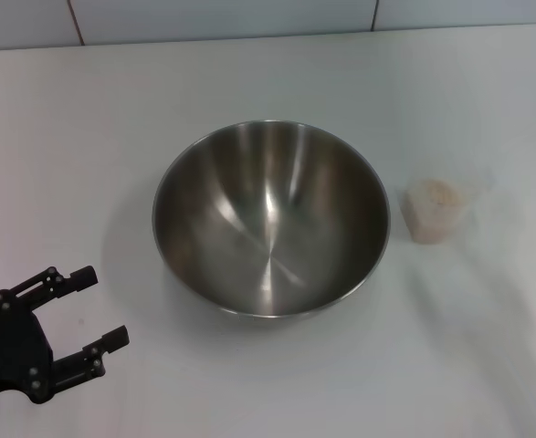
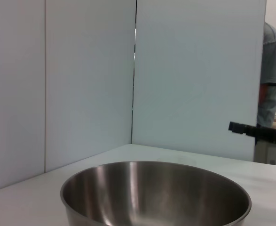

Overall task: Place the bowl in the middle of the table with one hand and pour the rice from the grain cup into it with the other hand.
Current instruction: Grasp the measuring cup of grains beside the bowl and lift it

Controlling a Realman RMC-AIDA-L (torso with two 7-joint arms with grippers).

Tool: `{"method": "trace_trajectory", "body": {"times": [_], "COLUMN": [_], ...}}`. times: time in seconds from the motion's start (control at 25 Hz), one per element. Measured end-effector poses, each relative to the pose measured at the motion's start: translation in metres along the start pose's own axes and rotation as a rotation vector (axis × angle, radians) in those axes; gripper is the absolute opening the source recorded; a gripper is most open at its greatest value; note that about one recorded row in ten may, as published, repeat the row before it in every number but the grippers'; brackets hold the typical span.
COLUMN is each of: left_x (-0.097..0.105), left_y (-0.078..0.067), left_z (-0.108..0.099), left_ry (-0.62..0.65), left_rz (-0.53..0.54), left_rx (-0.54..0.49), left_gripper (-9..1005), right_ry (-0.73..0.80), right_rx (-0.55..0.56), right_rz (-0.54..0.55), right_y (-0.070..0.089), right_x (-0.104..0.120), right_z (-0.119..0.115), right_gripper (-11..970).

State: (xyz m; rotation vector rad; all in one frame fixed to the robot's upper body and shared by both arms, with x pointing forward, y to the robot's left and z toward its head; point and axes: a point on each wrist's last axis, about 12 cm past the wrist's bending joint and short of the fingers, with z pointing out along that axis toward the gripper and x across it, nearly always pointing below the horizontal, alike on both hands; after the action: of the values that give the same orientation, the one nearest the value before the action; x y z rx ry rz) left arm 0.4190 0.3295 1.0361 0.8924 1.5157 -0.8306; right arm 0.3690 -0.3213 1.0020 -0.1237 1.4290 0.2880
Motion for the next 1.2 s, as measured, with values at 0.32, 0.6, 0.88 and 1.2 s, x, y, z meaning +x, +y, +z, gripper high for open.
{"method": "trace_trajectory", "body": {"times": [0.32,0.6,0.88,1.2], "left_x": [-0.001,-0.001,-0.001,-0.001], "left_y": [-0.001,0.0,-0.001,-0.002], "left_z": [-0.001,0.0,0.0,0.0], "left_ry": [-0.004,-0.008,-0.011,-0.013], "left_rz": [0.001,0.003,0.003,0.001], "left_rx": [0.004,0.009,0.009,0.01], "left_gripper": [772,772,772,772], "right_ry": [0.12,0.195,0.22,0.227], "right_rx": [0.016,0.016,0.003,0.0], "right_rz": [-0.002,-0.008,-0.013,-0.015], "right_y": [-0.003,-0.005,-0.005,-0.005], "right_x": [0.015,0.024,0.027,0.028], "right_z": [0.008,0.013,0.019,0.021], "right_gripper": [706,706,705,705]}}
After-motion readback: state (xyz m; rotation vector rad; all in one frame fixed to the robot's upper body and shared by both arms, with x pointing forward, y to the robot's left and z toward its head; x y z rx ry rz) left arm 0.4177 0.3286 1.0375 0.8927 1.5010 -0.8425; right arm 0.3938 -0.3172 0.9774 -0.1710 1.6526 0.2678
